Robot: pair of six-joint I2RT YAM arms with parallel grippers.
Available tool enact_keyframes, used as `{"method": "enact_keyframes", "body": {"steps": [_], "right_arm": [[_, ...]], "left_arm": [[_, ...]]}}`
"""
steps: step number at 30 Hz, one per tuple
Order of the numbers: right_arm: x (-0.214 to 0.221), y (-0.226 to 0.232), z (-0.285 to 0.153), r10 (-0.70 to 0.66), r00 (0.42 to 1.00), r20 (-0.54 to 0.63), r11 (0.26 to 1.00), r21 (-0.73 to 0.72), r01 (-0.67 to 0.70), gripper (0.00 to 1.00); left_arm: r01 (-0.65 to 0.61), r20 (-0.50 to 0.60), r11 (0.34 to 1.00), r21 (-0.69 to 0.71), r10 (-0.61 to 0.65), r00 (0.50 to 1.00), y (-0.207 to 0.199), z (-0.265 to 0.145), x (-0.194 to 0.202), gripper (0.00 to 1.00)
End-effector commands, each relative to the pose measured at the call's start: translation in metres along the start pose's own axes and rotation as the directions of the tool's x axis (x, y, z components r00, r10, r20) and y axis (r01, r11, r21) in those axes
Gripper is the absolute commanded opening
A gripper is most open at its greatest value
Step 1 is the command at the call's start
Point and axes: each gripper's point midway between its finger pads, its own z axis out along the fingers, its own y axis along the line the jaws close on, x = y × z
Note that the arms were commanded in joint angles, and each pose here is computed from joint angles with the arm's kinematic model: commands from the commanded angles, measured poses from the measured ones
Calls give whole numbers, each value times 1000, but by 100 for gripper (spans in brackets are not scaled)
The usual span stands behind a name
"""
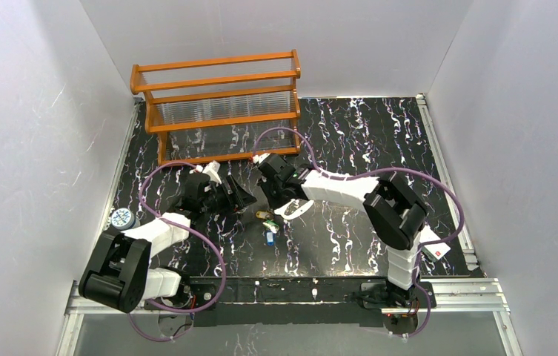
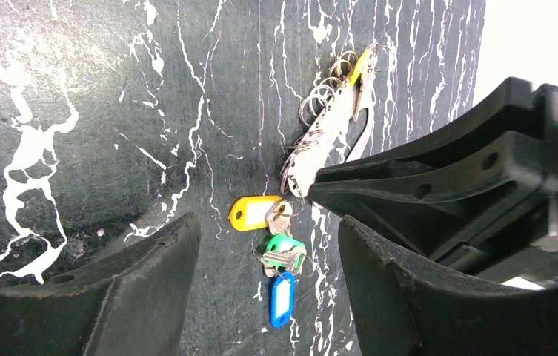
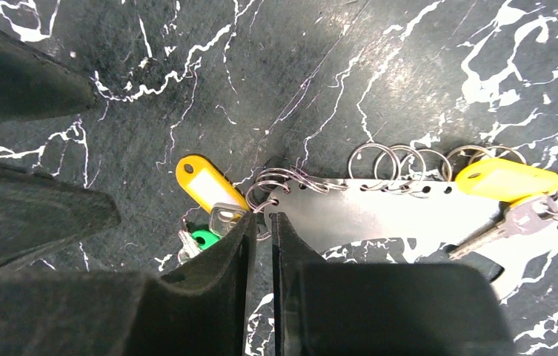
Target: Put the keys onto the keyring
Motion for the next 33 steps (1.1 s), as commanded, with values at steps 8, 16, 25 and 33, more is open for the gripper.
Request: {"method": "enact_keyframes", "body": {"steps": [8,16,25,33], "right_arm": [[-21,-6,-26,56,997,53,989,-137,-49,29],[-8,-11,-16,100,995,12,978,-187,-96,44],[17,-42,-17,185,982,-41,960,-206,-190,48],[65,-22,-16,218,961,-169,878,-396,-269,55]], "left_arm": [[-51,-28,999,-8,51,998,2,-1,3,66],[-18,-55,999,34,20,998,-2,3,10,64],[-28,-63,998,51,31,998,-6,5,13,64],[-44,-54,995,87,49,997,-14,6,10,65]]}}
